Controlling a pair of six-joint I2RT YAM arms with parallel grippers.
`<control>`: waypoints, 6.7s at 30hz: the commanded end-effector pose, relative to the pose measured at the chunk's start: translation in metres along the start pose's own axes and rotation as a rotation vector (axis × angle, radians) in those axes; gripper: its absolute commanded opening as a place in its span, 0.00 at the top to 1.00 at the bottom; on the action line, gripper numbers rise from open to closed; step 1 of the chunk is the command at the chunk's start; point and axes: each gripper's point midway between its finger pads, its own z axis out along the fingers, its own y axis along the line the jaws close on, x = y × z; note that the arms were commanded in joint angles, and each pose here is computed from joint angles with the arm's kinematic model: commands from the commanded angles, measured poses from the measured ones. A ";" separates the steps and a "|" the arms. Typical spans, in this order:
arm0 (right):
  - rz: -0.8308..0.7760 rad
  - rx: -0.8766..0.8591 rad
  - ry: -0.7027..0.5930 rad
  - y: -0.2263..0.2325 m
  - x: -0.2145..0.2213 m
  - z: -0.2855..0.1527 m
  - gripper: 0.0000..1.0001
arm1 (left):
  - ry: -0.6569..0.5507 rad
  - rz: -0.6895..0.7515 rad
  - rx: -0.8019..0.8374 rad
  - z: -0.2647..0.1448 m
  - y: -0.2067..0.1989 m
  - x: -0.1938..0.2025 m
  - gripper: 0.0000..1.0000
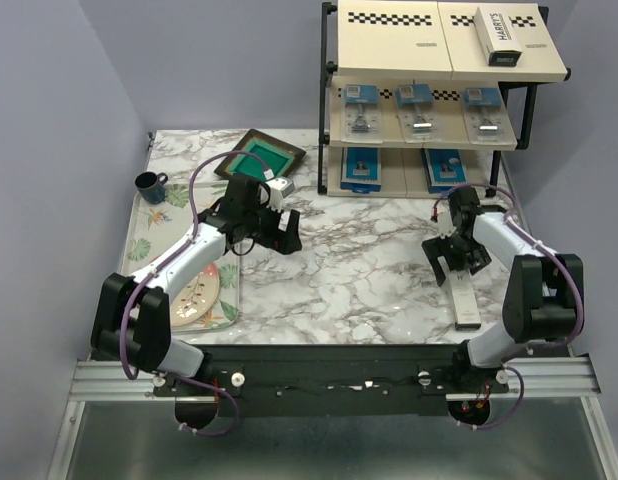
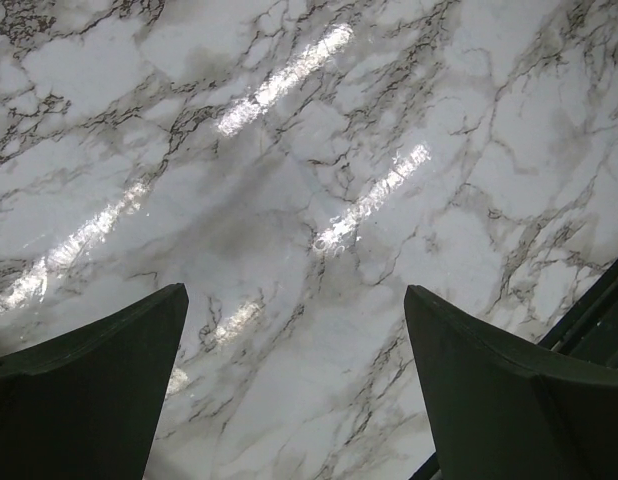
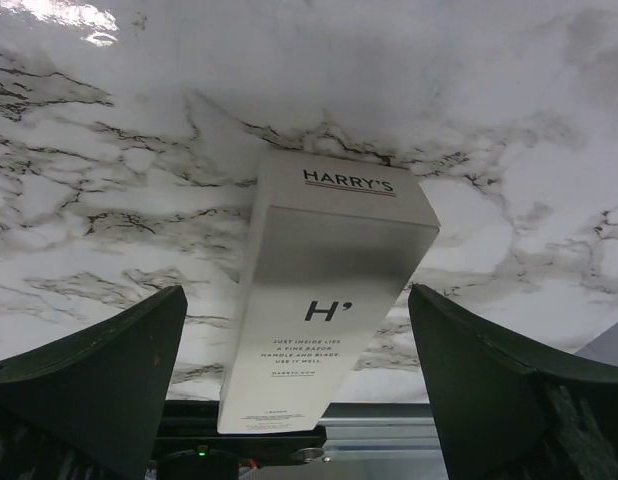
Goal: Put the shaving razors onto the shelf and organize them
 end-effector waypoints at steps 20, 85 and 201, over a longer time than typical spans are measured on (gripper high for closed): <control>-0.404 -0.736 -0.279 0.134 -0.098 -0.094 0.45 | -0.380 0.736 0.132 -0.055 -0.045 -0.031 0.02; -1.086 -0.551 -0.301 0.309 -0.051 -0.055 0.12 | -0.344 0.596 -0.101 -0.112 -0.016 -0.029 0.02; -0.723 -0.369 -0.507 0.187 -0.082 -0.053 0.99 | 0.180 -0.236 0.081 0.011 -0.028 0.038 0.07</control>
